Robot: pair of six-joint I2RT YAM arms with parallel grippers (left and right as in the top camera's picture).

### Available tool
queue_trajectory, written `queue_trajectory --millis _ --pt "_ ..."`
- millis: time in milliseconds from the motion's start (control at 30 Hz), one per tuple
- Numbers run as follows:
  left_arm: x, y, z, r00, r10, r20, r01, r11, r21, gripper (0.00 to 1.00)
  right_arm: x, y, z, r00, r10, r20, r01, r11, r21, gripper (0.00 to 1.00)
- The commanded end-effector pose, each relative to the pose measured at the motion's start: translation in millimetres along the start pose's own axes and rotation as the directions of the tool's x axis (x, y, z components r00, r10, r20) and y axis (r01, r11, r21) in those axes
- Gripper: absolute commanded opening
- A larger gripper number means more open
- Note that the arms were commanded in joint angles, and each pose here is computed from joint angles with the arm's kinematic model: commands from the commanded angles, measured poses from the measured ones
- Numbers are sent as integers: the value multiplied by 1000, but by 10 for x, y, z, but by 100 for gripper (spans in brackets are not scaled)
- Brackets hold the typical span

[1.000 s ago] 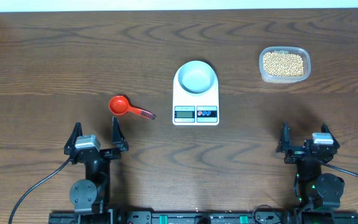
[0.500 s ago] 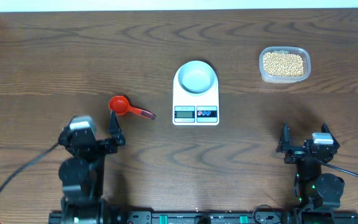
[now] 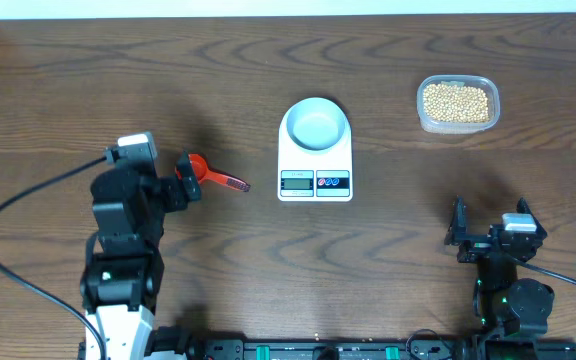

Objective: Scoop item into bowl and weigh 50g on scale
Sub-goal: 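Move the left gripper forward toward the red scoop's bowl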

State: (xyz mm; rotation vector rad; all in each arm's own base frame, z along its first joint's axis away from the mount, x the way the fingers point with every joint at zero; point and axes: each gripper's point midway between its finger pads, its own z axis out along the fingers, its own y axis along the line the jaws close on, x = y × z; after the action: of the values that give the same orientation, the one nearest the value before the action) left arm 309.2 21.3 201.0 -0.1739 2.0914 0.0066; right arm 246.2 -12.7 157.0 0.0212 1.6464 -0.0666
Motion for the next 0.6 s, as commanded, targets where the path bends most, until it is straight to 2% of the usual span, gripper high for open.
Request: queue_trajectory --millis 0,167,367,567 --pt "-203 11 -46 1000 -5 0 5 1000 -12 98 -1 2 -3 1000 14 3 -14 1000 2 99" --pt "-207 11 -78 998 -3 -61 2 1000 -18 98 -1 1 -3 1000 14 3 -14 1000 2 99" --pt "-183 -82 -81 997 -7 -73 9 999 36 98 -1 2 -3 1000 14 3 -14 1000 2 99" --pt "-193 -59 -79 998 -6 -69 7 1000 22 98 -1 2 -3 1000 14 3 -14 1000 2 99"
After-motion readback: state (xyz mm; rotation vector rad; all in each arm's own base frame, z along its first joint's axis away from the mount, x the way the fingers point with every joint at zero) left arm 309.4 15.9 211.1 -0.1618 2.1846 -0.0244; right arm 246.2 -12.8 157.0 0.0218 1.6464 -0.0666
